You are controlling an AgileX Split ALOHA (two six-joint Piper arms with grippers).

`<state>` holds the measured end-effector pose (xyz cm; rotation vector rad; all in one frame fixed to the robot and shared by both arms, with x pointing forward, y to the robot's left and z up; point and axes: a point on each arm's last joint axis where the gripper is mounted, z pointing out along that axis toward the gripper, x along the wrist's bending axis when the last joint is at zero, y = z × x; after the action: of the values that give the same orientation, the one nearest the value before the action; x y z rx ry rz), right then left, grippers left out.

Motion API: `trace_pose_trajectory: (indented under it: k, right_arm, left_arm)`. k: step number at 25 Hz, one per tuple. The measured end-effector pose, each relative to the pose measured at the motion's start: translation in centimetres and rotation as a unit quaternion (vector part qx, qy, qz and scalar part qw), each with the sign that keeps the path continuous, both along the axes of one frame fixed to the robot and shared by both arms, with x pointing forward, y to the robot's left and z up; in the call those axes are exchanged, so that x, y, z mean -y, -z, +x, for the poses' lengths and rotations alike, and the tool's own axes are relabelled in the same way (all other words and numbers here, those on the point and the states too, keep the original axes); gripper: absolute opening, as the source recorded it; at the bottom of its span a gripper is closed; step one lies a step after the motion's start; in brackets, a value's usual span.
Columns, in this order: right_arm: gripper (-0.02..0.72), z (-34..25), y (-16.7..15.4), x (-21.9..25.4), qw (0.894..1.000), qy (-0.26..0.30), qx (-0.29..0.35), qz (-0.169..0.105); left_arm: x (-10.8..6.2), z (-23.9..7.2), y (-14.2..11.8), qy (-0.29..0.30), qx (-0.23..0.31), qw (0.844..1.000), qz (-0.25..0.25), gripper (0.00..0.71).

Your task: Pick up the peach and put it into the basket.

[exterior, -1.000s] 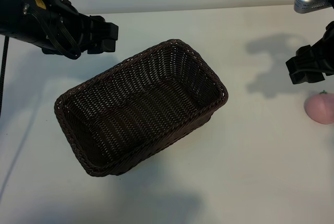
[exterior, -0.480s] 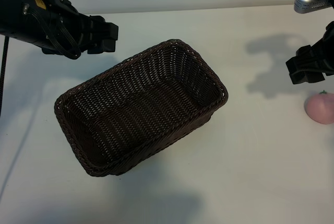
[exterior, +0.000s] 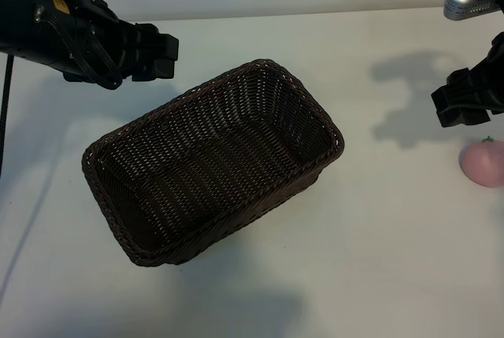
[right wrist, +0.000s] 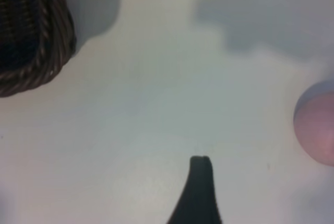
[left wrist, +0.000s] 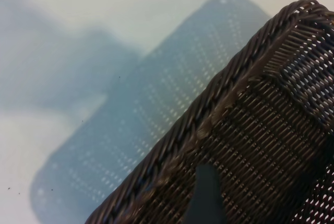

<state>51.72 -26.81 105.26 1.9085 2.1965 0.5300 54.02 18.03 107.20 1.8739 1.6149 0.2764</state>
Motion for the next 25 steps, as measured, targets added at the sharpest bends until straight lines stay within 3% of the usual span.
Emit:
trace_pose_trajectory:
  k: [9,15,19,25]
  right_arm:
    - [0.594,0.0,0.0,0.0,1.0,0.0,0.0,0.0]
    - [0.594,0.0,0.0,0.0,1.0,0.0,0.0,0.0]
    - [0.594,0.0,0.0,0.0,1.0,0.0,0.0,0.001]
    - [0.594,0.0,0.0,0.0,1.0,0.0,0.0,0.001]
  left_arm:
    - [0.0,0.2,-0.1,-0.001,0.013,1.0,-0.003,0.596]
    - [-0.3,-0.7,-0.4,0.008,-0.012,1.0,0.014,0.595]
    - [-1.4,-2.2,-1.9,-0.028,-0.018,0.999,0.029,0.595]
    - [-3.9,-4.5,-3.4,-0.132,-0.05,0.987,0.073,0.592]
